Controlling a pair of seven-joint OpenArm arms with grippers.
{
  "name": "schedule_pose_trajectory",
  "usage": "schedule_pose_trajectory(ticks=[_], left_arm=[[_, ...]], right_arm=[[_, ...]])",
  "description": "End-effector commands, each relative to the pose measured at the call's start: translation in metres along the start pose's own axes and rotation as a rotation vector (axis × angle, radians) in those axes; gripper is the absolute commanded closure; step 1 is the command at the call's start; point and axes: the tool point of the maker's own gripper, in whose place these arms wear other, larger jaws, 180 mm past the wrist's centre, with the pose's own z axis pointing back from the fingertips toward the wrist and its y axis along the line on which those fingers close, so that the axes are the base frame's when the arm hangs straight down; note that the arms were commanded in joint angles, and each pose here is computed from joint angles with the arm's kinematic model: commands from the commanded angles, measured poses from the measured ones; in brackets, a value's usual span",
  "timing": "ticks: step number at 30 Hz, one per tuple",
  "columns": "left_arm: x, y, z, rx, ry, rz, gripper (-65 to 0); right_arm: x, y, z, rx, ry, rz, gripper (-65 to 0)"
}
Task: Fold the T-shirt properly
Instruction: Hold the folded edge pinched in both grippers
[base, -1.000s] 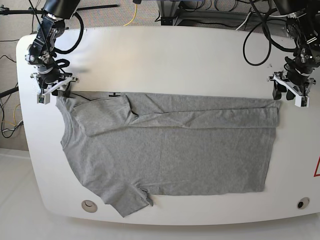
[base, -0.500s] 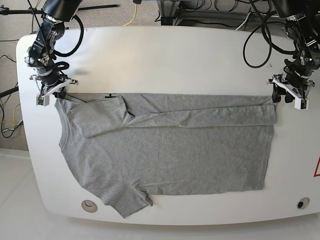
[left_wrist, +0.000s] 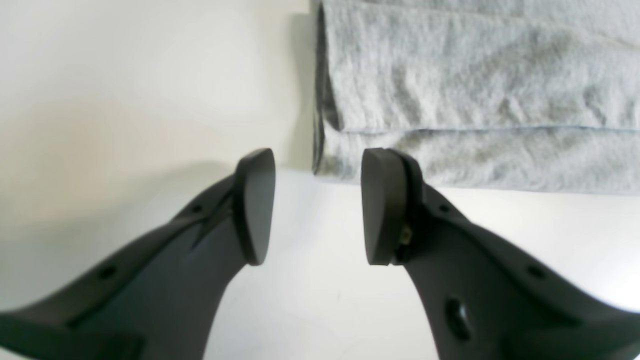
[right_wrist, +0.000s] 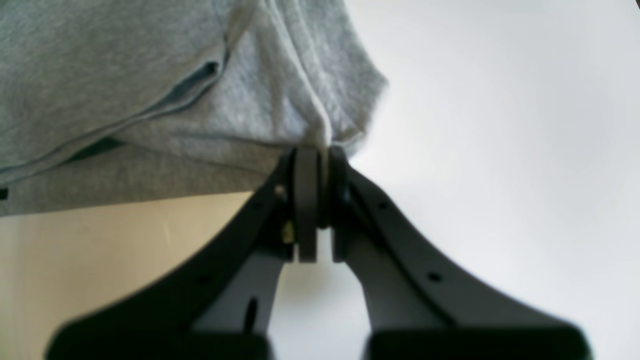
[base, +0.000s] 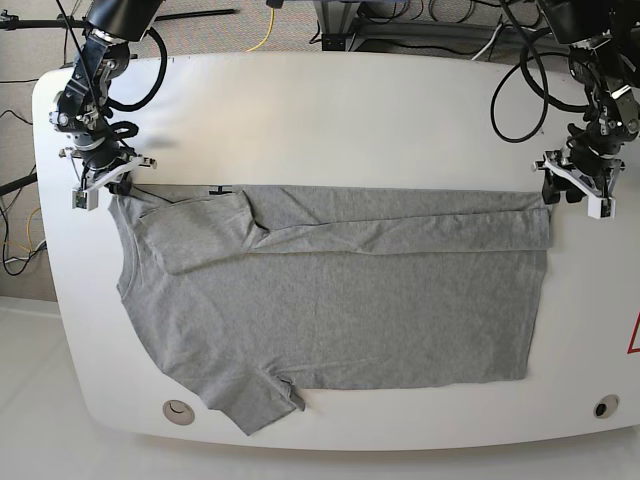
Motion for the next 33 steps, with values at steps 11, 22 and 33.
schedule_pose_trajectory(ticks=[11, 22, 33], left_arm=[[0.005, 0.007, -0.005, 0.004, -0.019, 0.031, -27.3], [-0.007, 0.005, -0.009, 0.003, 0.000, 0.056, -26.3], [-0.009, 0.002, -0.010, 0.000, 0.001, 0.066, -25.5]], right_arm=[[0.013, -0.005, 0.002, -0.008, -0.034, 0.018, 0.0], [0.013, -0.004, 0.002, -0.007, -0.031, 0.023, 0.0], [0.013, -0.004, 0.002, -0.009, -0.029, 0.025, 0.0]])
